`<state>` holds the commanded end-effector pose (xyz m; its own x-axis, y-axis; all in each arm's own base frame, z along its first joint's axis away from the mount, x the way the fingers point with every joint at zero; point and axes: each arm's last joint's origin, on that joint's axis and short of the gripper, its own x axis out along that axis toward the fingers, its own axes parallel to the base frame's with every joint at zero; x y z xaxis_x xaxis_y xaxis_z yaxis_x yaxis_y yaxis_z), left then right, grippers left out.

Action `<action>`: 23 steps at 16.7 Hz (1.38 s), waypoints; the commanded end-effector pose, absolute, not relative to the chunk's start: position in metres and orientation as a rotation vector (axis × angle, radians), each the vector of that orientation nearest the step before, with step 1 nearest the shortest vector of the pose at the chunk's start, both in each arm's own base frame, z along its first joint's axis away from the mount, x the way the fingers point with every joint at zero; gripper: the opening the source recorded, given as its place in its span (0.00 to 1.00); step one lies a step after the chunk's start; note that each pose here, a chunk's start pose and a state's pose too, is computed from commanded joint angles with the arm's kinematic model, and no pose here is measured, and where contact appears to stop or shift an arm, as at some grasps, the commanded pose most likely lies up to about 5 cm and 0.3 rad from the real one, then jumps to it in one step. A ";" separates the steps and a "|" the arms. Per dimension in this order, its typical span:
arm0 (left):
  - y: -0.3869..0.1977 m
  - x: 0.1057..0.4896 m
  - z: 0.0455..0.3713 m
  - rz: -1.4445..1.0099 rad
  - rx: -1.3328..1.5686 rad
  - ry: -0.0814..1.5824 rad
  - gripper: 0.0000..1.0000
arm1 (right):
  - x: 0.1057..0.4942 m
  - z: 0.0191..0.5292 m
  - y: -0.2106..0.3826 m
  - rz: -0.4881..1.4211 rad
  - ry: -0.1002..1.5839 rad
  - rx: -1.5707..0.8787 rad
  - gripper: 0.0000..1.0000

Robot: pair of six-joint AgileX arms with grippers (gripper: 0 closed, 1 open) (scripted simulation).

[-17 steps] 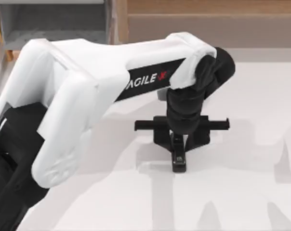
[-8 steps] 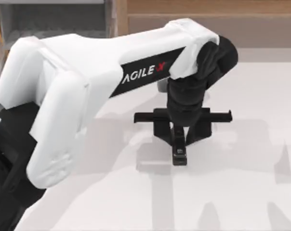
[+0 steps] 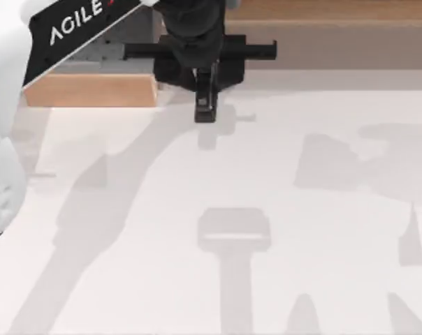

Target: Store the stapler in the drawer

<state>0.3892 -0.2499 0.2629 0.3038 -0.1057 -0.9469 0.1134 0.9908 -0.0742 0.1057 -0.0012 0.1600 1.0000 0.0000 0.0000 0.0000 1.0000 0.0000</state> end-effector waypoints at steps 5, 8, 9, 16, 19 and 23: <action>-0.112 0.427 0.324 -0.031 0.120 1.097 0.00 | 0.106 0.160 -0.001 0.000 0.000 0.000 1.00; -0.023 0.441 0.327 0.071 0.188 1.111 0.00 | 0.106 0.160 -0.001 0.000 0.000 0.000 1.00; 0.006 0.445 0.322 0.100 0.202 1.131 0.00 | 0.106 0.160 -0.001 0.000 0.000 0.000 1.00; 0.147 0.465 0.225 0.120 0.155 1.342 0.00 | 0.106 0.160 -0.001 0.000 0.000 0.000 1.00; 0.163 0.467 0.181 0.061 0.095 1.422 0.00 | 0.106 0.160 -0.001 0.000 0.000 0.000 1.00; 0.163 0.464 0.162 0.022 0.060 1.484 0.00 | 0.106 0.160 -0.001 0.000 0.000 0.000 1.00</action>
<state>0.4643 0.1633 0.1625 0.0872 0.0517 -0.9948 0.0217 0.9983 0.0538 0.1057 -0.0012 0.1600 1.0000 0.0000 0.0000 0.0000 1.0000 0.0000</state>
